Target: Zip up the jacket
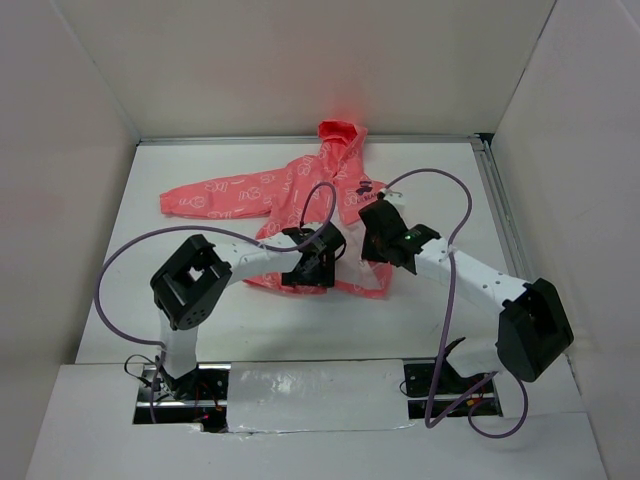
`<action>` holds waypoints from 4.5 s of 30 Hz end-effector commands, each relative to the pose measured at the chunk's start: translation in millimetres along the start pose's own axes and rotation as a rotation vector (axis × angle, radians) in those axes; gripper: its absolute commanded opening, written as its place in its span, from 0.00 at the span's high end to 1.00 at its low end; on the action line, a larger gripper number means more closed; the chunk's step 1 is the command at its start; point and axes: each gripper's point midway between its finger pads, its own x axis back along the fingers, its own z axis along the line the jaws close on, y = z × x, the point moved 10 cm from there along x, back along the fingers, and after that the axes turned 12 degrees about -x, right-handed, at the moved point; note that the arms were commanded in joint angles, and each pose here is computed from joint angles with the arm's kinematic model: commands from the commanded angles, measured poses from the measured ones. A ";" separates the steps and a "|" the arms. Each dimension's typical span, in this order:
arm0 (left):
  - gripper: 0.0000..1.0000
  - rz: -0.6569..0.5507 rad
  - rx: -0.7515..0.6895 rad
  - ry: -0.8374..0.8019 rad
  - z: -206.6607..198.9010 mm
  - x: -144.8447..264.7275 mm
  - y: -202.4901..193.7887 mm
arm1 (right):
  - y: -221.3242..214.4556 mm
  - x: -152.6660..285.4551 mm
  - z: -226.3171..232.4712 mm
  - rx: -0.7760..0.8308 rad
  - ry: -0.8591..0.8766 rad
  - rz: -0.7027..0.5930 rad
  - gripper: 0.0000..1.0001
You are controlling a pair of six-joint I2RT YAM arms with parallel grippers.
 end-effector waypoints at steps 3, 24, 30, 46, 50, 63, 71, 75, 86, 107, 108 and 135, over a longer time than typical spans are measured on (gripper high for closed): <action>0.19 0.301 -0.003 0.057 7.7 -53.2 -61.0 | 6.8 5.9 -0.5 -0.035 0.001 -0.070 1.00; 1.00 0.133 -0.004 -0.160 22.6 30.7 -46.3 | 23.6 -4.8 -23.9 -0.154 -0.047 -0.105 1.00; 1.00 -0.018 -0.033 -0.290 31.4 86.4 -35.6 | 37.6 -12.2 -34.7 -0.188 -0.049 -0.127 1.00; 1.00 -0.217 0.070 -0.417 74.8 140.5 -26.1 | 44.5 -34.0 -60.5 -0.178 -0.041 -0.082 1.00; 1.00 -0.361 0.032 -0.511 68.6 160.6 -4.3 | 50.9 9.3 -30.5 -0.072 0.214 -0.151 1.00; 1.00 -0.671 -0.048 -0.749 58.2 218.7 58.6 | 38.6 89.5 7.9 0.124 0.923 -0.216 1.00; 1.00 -0.767 -0.117 -0.865 50.7 229.5 68.9 | 24.4 98.4 16.2 0.166 1.070 -0.107 1.00; 1.00 -0.777 -0.133 -0.899 50.6 227.5 63.4 | 21.7 100.5 16.1 0.146 1.053 -0.114 1.00; 1.00 -0.763 -0.132 -0.907 51.5 216.0 54.5 | 16.7 103.0 17.8 0.100 1.054 -0.102 1.00; 1.00 -0.778 -0.144 -0.951 50.3 212.7 49.6 | 17.8 97.9 20.0 0.053 1.032 -0.068 1.00; 1.00 -0.774 -0.136 -0.949 50.5 212.0 49.1 | 17.3 97.5 20.2 0.053 1.031 -0.065 1.00; 1.00 -0.778 -0.098 -0.955 49.2 208.9 48.2 | 14.7 102.5 15.7 0.015 1.064 -0.086 1.00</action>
